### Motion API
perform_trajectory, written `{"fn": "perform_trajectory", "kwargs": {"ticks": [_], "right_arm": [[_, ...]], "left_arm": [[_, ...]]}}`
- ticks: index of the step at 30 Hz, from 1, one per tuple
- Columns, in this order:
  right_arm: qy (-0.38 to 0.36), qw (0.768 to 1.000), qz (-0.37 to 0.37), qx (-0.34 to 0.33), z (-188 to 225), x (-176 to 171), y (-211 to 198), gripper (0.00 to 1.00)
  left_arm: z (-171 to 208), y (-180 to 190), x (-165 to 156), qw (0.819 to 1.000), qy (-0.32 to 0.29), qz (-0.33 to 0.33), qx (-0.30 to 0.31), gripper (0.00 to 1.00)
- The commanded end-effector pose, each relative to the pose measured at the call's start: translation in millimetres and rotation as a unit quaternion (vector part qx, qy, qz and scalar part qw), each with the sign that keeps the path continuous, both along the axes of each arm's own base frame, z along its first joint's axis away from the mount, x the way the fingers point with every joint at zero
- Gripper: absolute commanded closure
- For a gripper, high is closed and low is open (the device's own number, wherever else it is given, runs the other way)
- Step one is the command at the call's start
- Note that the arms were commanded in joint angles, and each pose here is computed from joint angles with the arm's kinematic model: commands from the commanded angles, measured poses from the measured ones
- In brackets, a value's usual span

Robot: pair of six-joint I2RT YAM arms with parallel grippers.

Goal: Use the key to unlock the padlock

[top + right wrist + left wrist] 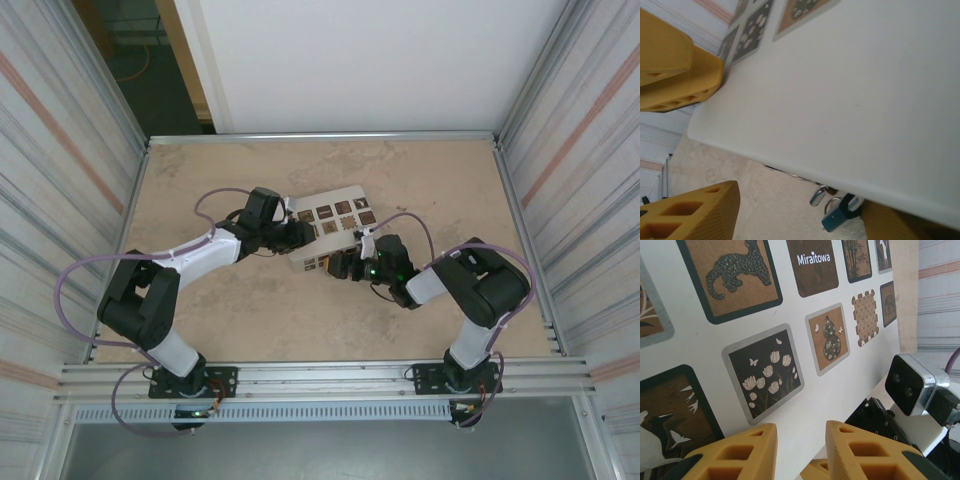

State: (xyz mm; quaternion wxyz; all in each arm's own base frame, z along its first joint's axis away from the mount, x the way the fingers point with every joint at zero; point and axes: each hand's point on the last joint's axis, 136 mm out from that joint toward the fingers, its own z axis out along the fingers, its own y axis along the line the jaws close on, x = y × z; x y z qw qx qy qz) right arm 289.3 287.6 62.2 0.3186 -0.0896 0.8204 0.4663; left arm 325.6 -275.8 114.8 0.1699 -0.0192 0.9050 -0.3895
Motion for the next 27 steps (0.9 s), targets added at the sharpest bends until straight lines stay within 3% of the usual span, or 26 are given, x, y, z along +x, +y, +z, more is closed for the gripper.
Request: {"fn": "perform_trajectory", "kwargs": {"ticks": [1, 27], "right_arm": [[-0.033, 0.999, 0.017, 0.02, 15, 1, 9, 0.39], [-0.004, 1.0, -0.002, 0.012, 8, -3, -3, 0.59]], "left_arm": [[-31, 12, -17, 0.998, 0.048, 0.003, 0.033, 0.68], [-32, 15, -18, 0.998, 0.05, 0.006, 0.039, 0.68]]}}
